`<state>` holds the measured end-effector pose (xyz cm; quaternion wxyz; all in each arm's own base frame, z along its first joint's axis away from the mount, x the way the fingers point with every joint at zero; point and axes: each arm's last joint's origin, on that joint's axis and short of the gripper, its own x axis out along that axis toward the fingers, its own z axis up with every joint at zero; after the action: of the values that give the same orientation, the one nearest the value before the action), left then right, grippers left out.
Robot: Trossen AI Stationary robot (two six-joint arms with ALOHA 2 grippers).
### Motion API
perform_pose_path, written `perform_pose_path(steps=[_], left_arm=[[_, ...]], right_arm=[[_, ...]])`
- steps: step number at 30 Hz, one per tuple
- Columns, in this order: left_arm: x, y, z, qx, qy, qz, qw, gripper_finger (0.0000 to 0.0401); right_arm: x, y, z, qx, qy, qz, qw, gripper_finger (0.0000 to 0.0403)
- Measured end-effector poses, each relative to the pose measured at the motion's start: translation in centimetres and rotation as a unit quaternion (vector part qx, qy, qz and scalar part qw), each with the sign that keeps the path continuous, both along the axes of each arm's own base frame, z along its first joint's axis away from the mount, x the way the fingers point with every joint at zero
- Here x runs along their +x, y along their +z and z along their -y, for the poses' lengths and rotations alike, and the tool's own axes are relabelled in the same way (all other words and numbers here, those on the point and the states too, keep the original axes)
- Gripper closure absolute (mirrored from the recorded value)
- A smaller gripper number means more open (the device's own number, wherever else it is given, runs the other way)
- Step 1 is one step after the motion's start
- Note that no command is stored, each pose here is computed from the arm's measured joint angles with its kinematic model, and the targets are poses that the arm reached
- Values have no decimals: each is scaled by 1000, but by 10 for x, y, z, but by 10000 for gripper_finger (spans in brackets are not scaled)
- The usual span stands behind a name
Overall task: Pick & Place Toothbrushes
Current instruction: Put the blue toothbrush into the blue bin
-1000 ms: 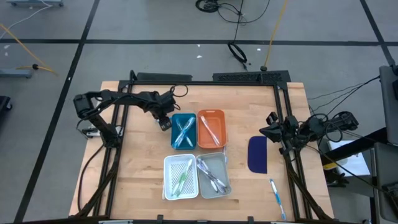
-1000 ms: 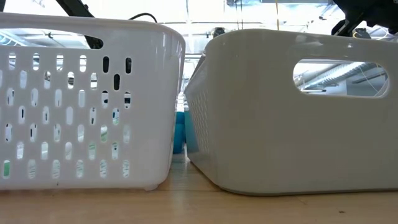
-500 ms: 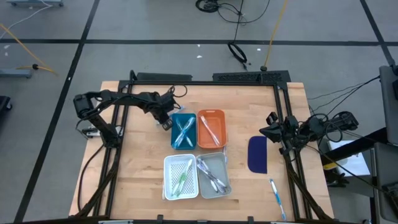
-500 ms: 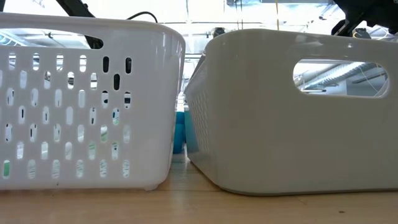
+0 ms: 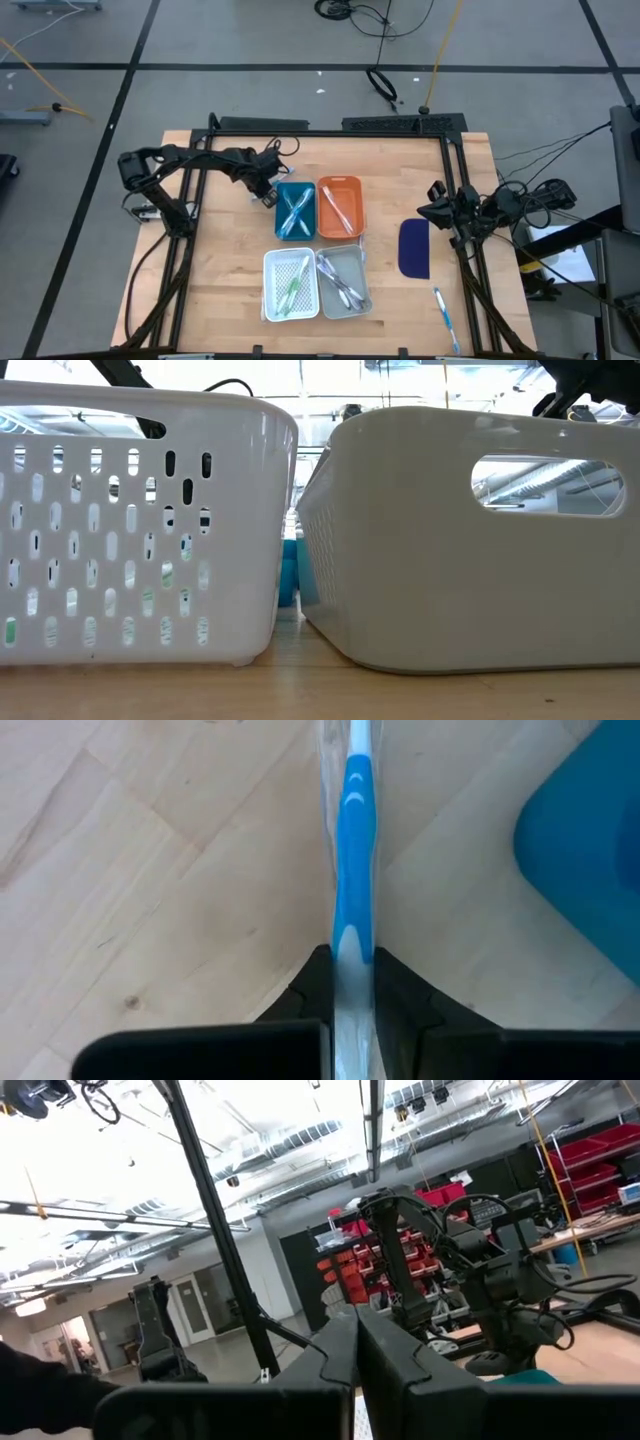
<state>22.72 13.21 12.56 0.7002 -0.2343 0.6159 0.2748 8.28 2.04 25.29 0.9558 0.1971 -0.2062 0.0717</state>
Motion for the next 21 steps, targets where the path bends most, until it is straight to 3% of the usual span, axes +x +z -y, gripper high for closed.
perform_pose_path(steps=[15, 21], left_arm=[[-29, 27, -1, 83, 70, -75, 991, 374], [-36, 51, 2, 119, 98, -37, 987, 384]], right_arm=[[0, 0, 0, 5, 4, 0, 1000, 403], [0, 0, 0, 5, 5, 0, 1000, 403]])
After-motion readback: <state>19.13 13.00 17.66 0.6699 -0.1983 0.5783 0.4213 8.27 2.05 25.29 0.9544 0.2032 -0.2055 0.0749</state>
